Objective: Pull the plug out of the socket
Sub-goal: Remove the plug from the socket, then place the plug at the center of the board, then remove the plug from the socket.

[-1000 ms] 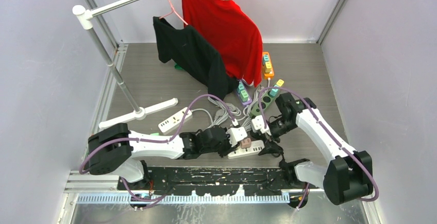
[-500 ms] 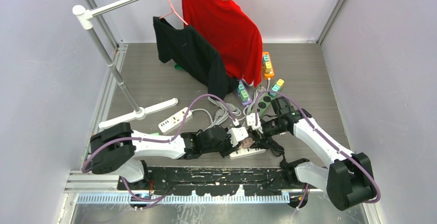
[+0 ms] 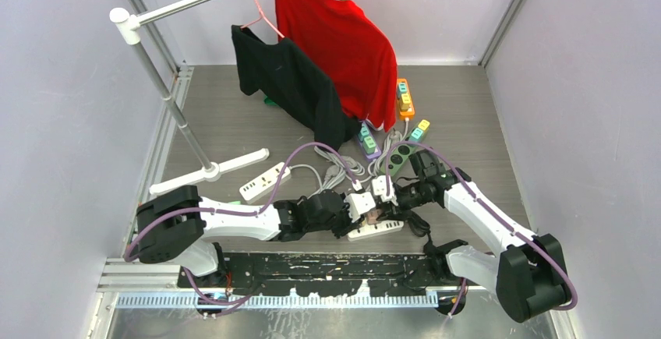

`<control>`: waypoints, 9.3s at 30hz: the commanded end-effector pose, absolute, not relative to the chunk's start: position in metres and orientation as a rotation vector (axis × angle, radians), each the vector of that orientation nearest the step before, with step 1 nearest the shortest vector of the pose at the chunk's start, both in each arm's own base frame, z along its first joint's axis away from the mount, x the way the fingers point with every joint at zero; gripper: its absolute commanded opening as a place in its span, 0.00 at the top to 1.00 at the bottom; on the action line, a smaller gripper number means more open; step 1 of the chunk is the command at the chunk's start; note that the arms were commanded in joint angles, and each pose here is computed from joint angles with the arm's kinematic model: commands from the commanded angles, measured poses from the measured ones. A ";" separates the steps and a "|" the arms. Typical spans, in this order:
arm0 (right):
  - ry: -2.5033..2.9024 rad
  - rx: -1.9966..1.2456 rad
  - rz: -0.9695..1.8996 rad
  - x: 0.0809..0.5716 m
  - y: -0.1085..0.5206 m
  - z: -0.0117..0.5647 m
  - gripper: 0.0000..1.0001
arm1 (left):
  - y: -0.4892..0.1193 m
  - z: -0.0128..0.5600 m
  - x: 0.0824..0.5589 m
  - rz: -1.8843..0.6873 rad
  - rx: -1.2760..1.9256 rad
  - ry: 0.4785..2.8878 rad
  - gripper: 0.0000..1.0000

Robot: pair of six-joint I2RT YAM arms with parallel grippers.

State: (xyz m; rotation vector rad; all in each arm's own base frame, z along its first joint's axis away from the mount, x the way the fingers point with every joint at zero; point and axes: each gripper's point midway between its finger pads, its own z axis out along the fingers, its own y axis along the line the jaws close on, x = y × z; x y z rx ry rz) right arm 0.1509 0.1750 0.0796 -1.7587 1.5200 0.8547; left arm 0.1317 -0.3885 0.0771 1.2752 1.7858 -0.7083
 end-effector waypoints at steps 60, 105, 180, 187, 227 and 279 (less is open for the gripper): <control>1.567 -1.473 0.938 0.168 0.172 0.122 0.99 | -0.370 0.023 0.106 -0.720 1.295 1.971 1.00; 2.014 -0.434 1.447 0.221 0.143 0.185 0.99 | -0.365 0.182 0.149 -0.784 0.792 1.821 0.16; 2.026 -0.335 1.691 0.221 0.153 0.176 0.18 | -0.401 0.183 0.208 -0.220 0.649 2.100 1.00; 2.028 -0.359 1.639 0.221 0.151 0.172 0.07 | -0.351 0.151 0.191 -0.103 0.591 2.241 1.00; 2.042 -0.372 1.569 0.222 0.144 0.162 0.05 | -0.110 0.038 0.149 0.302 -0.461 2.611 0.26; 1.968 -1.772 0.857 0.154 0.196 0.115 0.00 | -0.280 0.191 0.166 -1.260 0.078 1.977 0.15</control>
